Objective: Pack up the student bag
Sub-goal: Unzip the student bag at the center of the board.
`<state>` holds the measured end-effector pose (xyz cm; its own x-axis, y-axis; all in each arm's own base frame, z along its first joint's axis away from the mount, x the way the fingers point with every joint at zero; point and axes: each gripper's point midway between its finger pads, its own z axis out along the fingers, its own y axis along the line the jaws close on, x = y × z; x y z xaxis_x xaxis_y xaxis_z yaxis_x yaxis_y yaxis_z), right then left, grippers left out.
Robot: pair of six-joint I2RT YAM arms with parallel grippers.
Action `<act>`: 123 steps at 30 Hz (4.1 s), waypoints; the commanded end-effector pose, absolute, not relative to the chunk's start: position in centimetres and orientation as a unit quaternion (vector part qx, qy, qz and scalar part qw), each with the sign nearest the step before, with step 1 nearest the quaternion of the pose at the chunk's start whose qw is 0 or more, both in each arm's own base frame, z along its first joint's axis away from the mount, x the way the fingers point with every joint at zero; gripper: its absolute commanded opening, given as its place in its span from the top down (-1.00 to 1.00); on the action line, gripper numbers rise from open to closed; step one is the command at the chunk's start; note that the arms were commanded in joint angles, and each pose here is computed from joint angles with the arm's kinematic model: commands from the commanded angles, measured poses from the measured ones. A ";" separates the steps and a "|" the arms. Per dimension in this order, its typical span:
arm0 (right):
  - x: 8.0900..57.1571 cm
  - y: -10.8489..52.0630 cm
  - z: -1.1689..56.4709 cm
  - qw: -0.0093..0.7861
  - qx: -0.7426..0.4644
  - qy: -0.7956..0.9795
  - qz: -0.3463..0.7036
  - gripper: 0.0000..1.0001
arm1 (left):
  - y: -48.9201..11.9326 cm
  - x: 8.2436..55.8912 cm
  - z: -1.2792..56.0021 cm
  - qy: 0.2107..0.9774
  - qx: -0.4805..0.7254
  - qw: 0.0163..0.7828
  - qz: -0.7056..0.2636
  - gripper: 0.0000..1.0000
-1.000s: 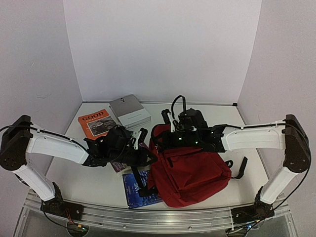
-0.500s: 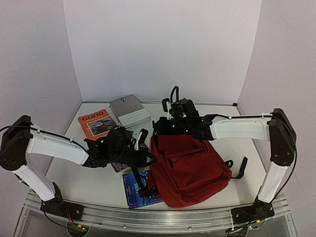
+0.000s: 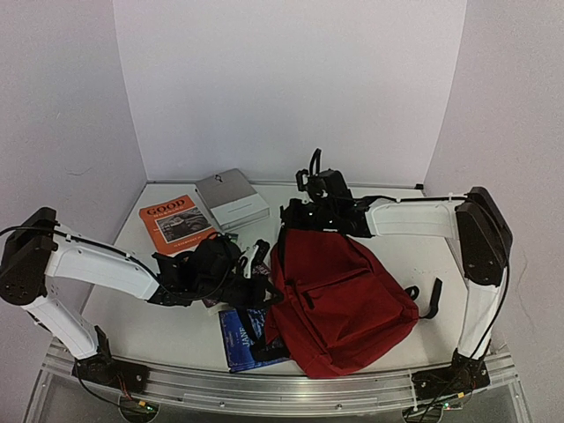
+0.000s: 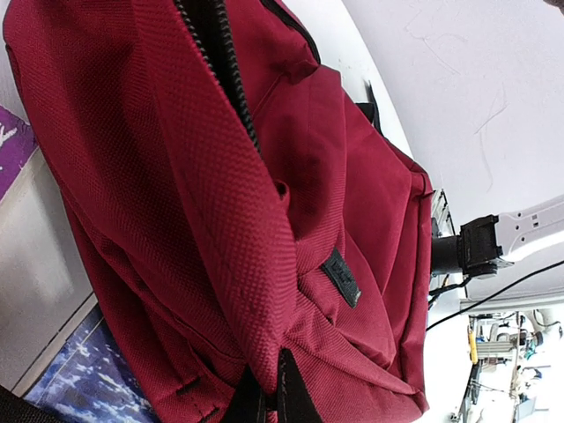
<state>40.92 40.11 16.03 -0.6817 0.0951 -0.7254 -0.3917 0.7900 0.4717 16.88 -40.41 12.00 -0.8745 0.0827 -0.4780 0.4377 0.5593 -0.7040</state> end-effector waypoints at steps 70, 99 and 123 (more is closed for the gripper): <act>43.4 33.2 14.8 0.370 0.023 0.881 0.295 1.00 | -33.3 24.4 13.2 0.903 0.064 0.238 -0.352 1.00; 39.6 35.0 16.2 0.328 -0.059 0.865 0.375 1.00 | -38.8 30.6 16.3 0.894 0.235 0.281 -0.257 -0.58; 38.6 34.8 15.8 0.320 -0.060 0.867 0.376 1.00 | -42.8 35.1 14.0 0.878 0.313 0.298 -0.207 -0.30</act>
<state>38.77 34.26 13.29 -0.8183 0.1245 -0.5611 -0.2995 0.7408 0.6012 34.11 -40.94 12.25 -0.6616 0.4315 -0.6133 0.6365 0.7556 -0.1550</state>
